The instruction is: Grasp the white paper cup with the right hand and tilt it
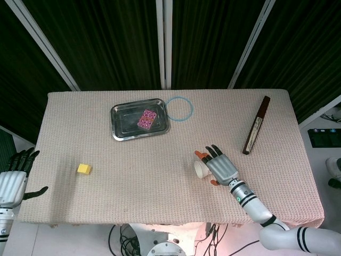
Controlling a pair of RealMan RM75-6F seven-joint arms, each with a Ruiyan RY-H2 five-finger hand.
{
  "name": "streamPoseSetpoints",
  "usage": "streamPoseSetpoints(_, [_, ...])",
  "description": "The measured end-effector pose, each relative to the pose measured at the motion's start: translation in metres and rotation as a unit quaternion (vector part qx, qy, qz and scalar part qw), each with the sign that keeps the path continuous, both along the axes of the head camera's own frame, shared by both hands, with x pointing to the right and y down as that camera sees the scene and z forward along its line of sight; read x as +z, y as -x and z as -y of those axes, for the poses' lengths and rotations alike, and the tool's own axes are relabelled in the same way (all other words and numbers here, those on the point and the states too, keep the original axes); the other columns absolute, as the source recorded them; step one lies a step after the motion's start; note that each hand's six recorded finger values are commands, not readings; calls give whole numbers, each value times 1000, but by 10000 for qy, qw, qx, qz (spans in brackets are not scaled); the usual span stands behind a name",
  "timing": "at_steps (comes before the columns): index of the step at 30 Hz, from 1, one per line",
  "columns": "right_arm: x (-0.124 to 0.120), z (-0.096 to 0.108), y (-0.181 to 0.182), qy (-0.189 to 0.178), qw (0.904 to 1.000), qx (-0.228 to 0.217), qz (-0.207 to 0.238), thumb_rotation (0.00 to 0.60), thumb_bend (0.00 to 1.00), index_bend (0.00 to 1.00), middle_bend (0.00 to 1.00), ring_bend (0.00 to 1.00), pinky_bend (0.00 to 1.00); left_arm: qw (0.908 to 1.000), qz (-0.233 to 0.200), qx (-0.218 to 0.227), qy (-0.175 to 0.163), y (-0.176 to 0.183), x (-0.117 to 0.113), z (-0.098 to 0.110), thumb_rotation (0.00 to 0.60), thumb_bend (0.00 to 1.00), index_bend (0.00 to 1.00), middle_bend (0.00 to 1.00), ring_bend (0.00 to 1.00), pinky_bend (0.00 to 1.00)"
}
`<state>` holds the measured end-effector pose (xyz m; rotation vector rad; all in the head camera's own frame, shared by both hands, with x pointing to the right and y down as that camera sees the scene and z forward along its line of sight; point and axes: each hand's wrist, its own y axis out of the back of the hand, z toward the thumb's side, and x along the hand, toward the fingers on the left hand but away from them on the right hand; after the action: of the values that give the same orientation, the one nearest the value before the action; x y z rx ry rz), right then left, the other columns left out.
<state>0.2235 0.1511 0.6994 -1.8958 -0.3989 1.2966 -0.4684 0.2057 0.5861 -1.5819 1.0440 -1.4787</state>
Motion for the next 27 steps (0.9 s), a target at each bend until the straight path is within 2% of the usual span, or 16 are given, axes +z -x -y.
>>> streamPoseSetpoints(4, [3,1,6,-45,10000,-60,27,600,57,191,295,0,0,10000,-21,-31,-17,2,-1,0,600,22,74,19,0,75])
streamPoseSetpoints(10, [4,2,10,-185,9998,-96,35,600,84,371,380,6,0,10000,-23,-32,-6,2,-1,-1,600,21,74,19,0,75])
streamPoseSetpoints(13, [2,3,10,-308,9995,-88,44,600,98,457,438,43,0,10000,-28,-39,-6,2,0,-1,600,21,74,19,0,75])
streamPoseSetpoints(18, [-2,6,9,-410,9990,-12,149,600,103,491,462,63,0,10000,-34,-31,-11,1,0,-1,600,22,74,19,0,75])
streamPoseSetpoints(21, [-7,9,9,-406,9983,182,375,600,96,491,460,69,0,10000,-41,-24,-16,1,0,0,600,22,74,19,0,75])
streamPoseSetpoints(24, [-12,13,9,-302,9948,555,804,600,83,493,459,70,0,10000,-47,-22,-14,0,0,0,600,22,74,19,0,75])
streamPoseSetpoints(27, [-14,17,7,-60,9833,1103,1449,600,80,496,458,70,0,10000,-48,-17,4,0,1,0,600,22,74,19,0,75])
